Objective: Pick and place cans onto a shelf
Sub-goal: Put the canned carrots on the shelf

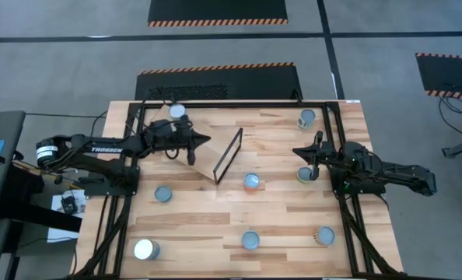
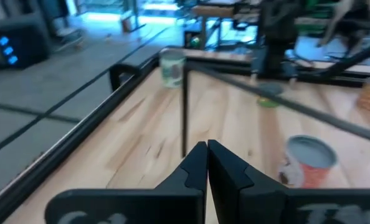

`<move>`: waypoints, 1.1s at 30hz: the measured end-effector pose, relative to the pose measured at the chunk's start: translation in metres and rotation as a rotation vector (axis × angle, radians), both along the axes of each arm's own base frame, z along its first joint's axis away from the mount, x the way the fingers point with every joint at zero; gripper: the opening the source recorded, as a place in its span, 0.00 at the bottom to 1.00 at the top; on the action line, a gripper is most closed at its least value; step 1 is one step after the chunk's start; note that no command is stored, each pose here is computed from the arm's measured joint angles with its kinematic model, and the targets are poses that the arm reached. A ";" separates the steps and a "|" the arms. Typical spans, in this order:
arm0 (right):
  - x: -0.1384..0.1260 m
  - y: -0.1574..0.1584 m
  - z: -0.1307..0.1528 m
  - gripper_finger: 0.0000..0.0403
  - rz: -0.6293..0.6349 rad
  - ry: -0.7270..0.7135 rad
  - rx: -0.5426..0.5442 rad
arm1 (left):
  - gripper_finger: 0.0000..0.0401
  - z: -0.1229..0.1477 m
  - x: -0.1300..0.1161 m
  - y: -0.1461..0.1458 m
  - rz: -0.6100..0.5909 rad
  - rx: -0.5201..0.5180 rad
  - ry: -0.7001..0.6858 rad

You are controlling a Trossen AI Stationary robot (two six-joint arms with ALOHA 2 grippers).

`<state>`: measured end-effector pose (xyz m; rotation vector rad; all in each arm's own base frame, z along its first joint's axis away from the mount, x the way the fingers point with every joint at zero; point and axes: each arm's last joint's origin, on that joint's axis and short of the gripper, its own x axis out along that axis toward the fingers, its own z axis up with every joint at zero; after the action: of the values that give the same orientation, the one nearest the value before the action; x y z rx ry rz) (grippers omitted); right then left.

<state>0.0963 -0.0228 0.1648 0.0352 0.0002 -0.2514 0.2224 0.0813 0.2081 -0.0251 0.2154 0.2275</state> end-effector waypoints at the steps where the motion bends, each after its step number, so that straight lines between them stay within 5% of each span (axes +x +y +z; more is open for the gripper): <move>1: 0.000 0.000 0.000 0.04 0.000 0.000 0.000 | 0.00 0.001 0.000 -0.001 -0.027 0.013 -0.007; 6: 0.000 0.000 0.000 0.04 0.000 0.000 0.000 | 0.00 0.004 0.001 -0.003 -0.139 0.051 -0.035; 33: 0.000 0.000 0.000 0.04 0.000 0.000 0.000 | 0.00 0.008 0.002 -0.003 -0.123 0.056 -0.076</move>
<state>0.0963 -0.0228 0.1649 0.0352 0.0001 -0.2513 0.2242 0.0784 0.2156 0.0353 0.1341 0.1097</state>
